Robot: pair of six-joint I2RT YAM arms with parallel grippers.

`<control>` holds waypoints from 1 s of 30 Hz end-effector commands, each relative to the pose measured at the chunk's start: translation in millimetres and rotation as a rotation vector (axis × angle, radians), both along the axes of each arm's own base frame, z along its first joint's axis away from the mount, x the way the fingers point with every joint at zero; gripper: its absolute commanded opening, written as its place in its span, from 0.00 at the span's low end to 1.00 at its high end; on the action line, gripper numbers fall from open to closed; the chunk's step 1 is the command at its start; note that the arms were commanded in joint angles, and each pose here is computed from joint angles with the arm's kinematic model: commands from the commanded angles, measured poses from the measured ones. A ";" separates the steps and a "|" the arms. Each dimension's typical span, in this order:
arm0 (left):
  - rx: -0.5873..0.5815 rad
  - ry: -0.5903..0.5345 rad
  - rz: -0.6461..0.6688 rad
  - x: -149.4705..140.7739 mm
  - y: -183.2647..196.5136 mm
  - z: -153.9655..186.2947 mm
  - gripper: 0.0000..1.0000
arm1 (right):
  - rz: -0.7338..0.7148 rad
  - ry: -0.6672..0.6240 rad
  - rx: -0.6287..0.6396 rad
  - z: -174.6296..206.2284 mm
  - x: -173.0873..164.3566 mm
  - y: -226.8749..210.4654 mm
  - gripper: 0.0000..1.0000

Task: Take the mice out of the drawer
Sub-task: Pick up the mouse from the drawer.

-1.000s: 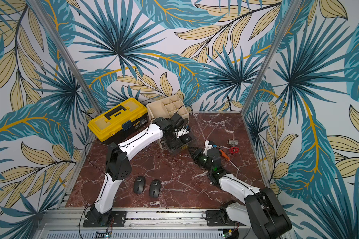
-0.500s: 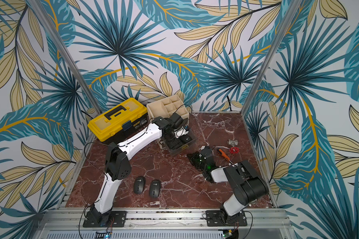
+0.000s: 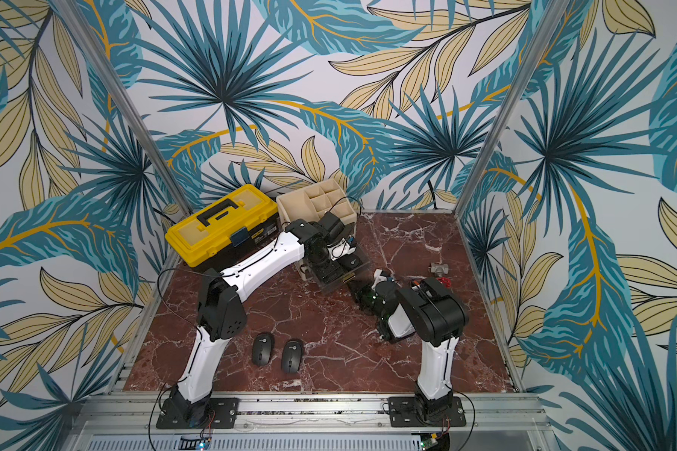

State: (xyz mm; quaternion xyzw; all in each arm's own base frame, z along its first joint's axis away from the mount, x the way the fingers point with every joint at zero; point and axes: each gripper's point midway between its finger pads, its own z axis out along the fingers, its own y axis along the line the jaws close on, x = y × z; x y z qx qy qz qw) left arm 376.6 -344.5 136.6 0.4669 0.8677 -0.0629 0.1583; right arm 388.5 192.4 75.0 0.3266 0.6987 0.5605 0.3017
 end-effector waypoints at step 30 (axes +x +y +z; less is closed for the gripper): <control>-0.136 0.159 -0.035 -22.6 -25.5 -2.4 0.88 | 0.044 -0.153 0.079 56.9 3.0 10.2 0.00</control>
